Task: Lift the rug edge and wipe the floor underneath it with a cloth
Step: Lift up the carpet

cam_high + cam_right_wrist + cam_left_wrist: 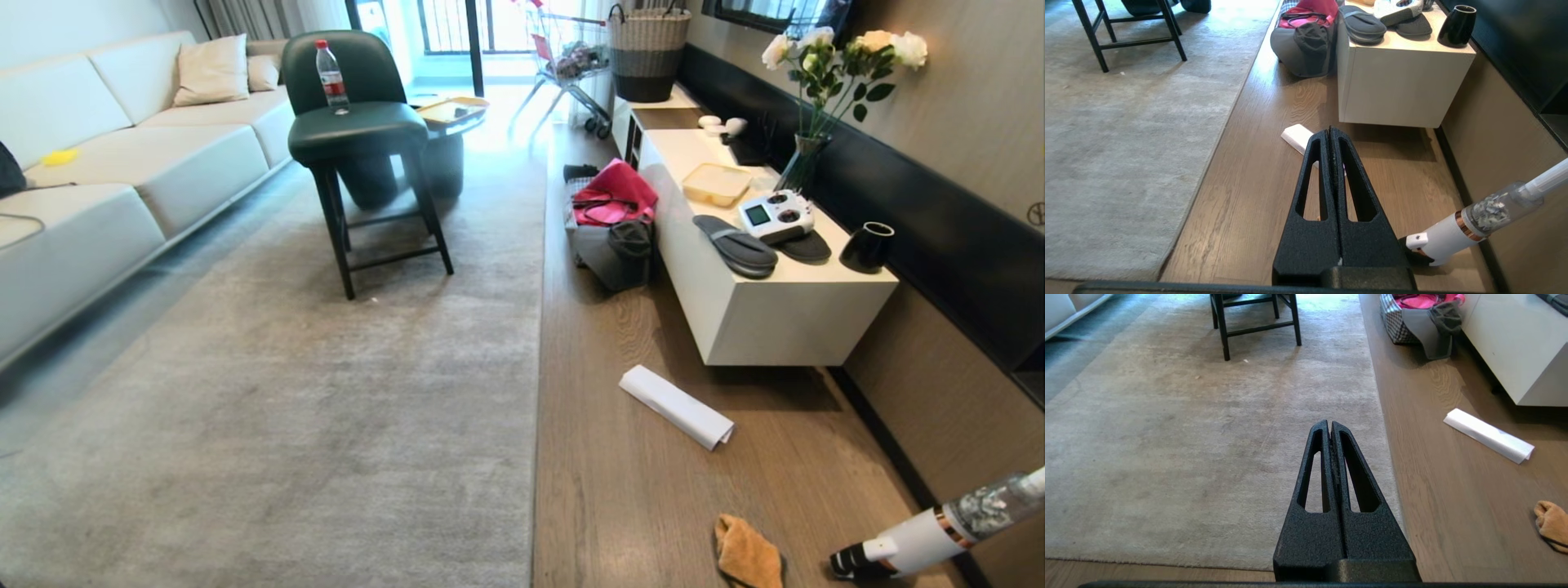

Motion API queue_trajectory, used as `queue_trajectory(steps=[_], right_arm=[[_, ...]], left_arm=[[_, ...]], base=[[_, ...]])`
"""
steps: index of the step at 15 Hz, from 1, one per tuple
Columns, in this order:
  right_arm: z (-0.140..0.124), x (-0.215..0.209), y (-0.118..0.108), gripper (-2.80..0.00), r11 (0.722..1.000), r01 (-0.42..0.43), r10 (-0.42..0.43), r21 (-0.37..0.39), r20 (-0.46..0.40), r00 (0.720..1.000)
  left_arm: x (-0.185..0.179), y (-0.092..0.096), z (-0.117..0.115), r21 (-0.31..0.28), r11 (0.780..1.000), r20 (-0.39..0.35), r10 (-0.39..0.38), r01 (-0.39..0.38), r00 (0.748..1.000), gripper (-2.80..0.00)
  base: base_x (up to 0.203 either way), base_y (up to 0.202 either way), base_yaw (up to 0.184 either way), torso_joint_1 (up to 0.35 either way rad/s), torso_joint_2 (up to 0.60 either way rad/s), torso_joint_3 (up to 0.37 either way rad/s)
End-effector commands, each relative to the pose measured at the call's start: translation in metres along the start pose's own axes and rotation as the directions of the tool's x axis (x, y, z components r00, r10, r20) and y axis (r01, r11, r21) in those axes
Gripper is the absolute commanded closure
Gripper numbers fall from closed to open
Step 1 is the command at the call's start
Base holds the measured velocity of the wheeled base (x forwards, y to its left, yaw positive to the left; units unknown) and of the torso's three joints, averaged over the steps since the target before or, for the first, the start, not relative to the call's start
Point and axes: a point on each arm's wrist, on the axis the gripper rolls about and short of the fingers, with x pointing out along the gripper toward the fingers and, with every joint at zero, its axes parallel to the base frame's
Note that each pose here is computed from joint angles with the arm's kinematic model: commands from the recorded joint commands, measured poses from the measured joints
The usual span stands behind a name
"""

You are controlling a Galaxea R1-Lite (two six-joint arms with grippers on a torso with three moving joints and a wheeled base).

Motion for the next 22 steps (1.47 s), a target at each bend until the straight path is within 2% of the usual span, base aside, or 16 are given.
queue_trajectory(steps=[1,22], right_arm=[[0.0001,0.0,0.0,0.0,1.0,0.0,0.0,-0.001,0.001,1.0],[0.0001,0.0,0.0,0.0,1.0,0.0,0.0,-0.001,0.001,1.0]], left_arm=[[0.0,0.0,0.0001,0.0,1.0,-0.001,0.001,-0.001,1.0,0.0],[0.0001,0.0,-0.0003,0.0,1.0,-0.003,0.003,-0.003,1.0,0.0]], base=[[0.0,0.0,0.0,0.0,0.0,0.0],[0.0,0.0,0.0,0.0,0.0,0.0]])
